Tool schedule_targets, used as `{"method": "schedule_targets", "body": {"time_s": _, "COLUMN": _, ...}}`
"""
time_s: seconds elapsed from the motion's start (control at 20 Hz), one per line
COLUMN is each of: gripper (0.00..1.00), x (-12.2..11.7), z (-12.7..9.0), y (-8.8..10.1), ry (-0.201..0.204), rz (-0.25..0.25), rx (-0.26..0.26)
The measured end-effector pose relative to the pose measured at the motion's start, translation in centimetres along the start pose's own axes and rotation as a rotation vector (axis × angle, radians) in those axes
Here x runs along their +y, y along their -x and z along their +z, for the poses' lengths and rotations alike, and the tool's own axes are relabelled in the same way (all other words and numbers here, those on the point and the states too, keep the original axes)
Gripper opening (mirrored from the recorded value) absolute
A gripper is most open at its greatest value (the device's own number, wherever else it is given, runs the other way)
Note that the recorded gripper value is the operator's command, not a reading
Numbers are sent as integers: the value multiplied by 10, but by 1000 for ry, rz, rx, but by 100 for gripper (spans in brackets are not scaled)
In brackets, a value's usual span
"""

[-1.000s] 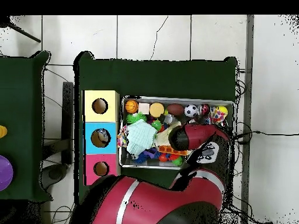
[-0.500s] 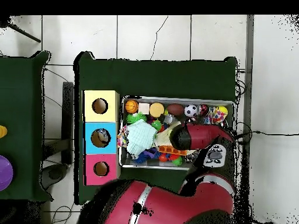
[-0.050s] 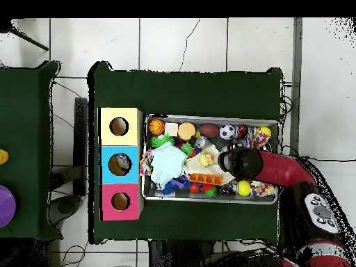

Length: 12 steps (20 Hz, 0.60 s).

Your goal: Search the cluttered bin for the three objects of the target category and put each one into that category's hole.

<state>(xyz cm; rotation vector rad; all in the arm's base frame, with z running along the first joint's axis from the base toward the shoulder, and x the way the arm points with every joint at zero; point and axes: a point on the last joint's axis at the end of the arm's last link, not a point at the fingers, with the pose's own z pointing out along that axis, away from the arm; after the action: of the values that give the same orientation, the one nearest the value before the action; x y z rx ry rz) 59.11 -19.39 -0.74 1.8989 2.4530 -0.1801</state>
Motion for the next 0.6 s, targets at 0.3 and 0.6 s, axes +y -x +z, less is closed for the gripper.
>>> {"method": "schedule_targets", "body": {"time_s": 0.3, "gripper": 100, "x": 7, "z": -23, "y": -8, "ry": 2, "rz": -74, "rx": 49}}
{"method": "schedule_targets", "body": {"time_s": 0.6, "gripper": 100, "x": 28, "z": -45, "y": -29, "ry": 34, "rz": -150, "rx": 19}}
